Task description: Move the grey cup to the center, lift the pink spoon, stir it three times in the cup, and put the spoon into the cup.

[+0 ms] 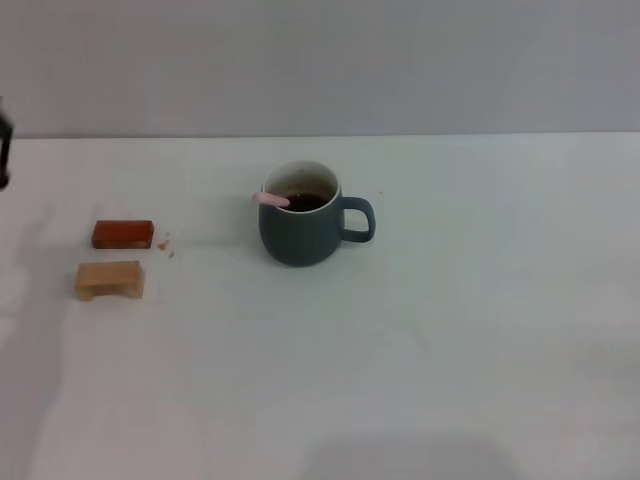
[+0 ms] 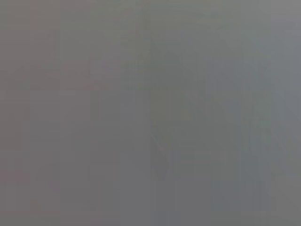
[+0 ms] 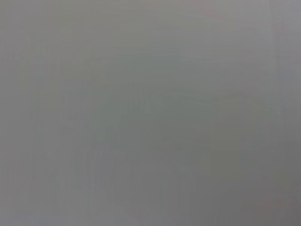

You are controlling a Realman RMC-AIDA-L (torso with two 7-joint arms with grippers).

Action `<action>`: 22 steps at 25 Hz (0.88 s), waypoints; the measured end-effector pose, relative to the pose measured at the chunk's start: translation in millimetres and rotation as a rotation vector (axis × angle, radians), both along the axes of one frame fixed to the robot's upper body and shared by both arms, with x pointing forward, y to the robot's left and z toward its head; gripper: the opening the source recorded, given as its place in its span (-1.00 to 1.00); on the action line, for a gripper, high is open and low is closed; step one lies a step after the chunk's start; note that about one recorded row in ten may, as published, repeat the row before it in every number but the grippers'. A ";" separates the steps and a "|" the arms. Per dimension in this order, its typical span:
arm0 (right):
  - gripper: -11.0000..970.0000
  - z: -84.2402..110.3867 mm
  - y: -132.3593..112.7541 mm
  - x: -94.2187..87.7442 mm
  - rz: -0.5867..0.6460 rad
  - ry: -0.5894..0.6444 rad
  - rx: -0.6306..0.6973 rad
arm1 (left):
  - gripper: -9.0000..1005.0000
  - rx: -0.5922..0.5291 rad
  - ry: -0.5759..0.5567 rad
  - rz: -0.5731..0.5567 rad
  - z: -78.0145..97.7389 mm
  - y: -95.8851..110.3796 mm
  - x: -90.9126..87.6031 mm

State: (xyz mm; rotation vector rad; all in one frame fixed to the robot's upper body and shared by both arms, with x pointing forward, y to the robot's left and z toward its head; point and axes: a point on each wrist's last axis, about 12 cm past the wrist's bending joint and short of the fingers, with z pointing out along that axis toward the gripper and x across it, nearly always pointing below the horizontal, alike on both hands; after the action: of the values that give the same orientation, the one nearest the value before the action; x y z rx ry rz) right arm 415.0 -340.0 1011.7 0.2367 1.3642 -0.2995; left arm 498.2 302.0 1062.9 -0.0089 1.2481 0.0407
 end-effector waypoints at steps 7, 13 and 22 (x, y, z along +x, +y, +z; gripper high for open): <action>-0.98 0.7 -0.8 -1.6 -0.005 -0.008 -0.007 | 0.23 -0.063 0.143 0.127 -34.2 46.5 -22.5; -0.98 0.5 -1.0 -2.5 -0.007 -0.007 -0.007 | 0.23 -0.075 0.170 0.142 -39.3 51.0 -27.3; -0.98 0.4 -1.4 -2.9 -0.008 -0.007 -0.009 | 0.23 -0.066 0.190 0.120 -42.2 45.7 -25.8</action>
State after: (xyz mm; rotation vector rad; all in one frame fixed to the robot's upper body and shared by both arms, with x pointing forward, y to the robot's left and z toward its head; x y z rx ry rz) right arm 412.2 -341.4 1012.1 0.2359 1.3552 -0.3108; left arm 472.5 347.6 1020.7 -0.1396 1.4378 0.1066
